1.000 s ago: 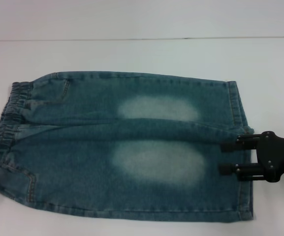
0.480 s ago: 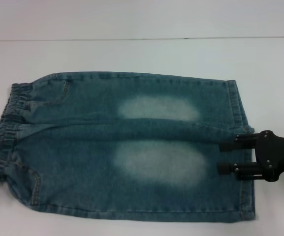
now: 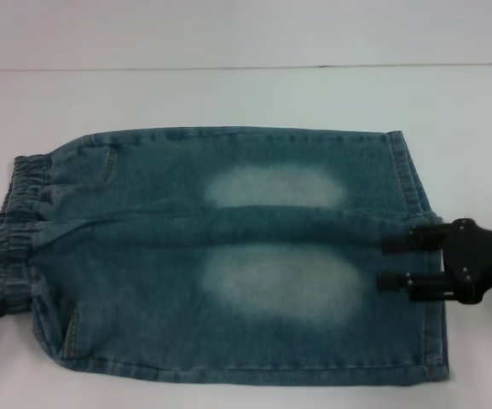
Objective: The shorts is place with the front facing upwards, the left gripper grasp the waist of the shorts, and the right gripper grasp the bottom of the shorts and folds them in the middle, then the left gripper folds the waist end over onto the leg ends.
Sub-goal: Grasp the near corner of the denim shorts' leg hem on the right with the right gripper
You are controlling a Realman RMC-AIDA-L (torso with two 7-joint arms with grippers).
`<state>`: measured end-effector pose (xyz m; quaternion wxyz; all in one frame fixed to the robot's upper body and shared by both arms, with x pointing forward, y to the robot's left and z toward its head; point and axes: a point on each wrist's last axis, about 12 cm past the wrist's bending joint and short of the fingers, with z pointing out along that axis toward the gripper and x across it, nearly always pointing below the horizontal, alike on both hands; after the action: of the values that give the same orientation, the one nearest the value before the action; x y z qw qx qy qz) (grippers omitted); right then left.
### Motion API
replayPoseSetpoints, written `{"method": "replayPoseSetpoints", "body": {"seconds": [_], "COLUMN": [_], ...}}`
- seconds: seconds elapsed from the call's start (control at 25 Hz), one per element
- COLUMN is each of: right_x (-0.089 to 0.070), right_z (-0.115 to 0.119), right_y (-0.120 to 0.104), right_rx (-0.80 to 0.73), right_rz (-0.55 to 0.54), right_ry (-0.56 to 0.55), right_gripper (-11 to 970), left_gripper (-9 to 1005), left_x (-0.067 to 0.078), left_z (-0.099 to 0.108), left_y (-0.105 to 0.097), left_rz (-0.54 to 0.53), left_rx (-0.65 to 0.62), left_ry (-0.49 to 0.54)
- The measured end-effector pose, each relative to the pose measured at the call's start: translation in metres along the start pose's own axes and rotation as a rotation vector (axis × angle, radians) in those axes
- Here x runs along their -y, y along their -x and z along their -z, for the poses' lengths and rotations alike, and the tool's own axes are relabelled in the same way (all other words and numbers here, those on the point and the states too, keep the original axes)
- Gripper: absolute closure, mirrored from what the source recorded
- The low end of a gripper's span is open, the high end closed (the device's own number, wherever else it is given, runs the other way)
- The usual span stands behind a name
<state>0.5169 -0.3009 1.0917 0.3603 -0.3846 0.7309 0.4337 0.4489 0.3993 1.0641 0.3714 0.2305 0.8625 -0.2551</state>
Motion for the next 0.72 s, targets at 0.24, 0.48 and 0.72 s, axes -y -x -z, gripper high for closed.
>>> {"method": "replayPoseSetpoints", "body": {"seconds": [0.24,0.48,0.72], "right_x": [0.011,0.017,0.011], "right_z": [0.011,0.03,0.036], "right_y": [0.021,0.055,0.068], "right_rx": [0.017,-0.194,-0.431], "right_rz": [-0.091,-0.155,-0.141], "right_ry": [-0.037,-0.056,-0.038], "right_gripper": [281,282,282], "left_gripper": [971,967,964], "left_x": [0.001,-0.003,-0.005], "left_z": [0.0,-0.001,-0.004], "left_y": [0.013,0.026,0.035], "left_rz": [-0.007,-0.013,-0.029], "left_rx": [0.057,0.098,0.109], "left_ry": [-0.029,-0.027,-0.028]}}
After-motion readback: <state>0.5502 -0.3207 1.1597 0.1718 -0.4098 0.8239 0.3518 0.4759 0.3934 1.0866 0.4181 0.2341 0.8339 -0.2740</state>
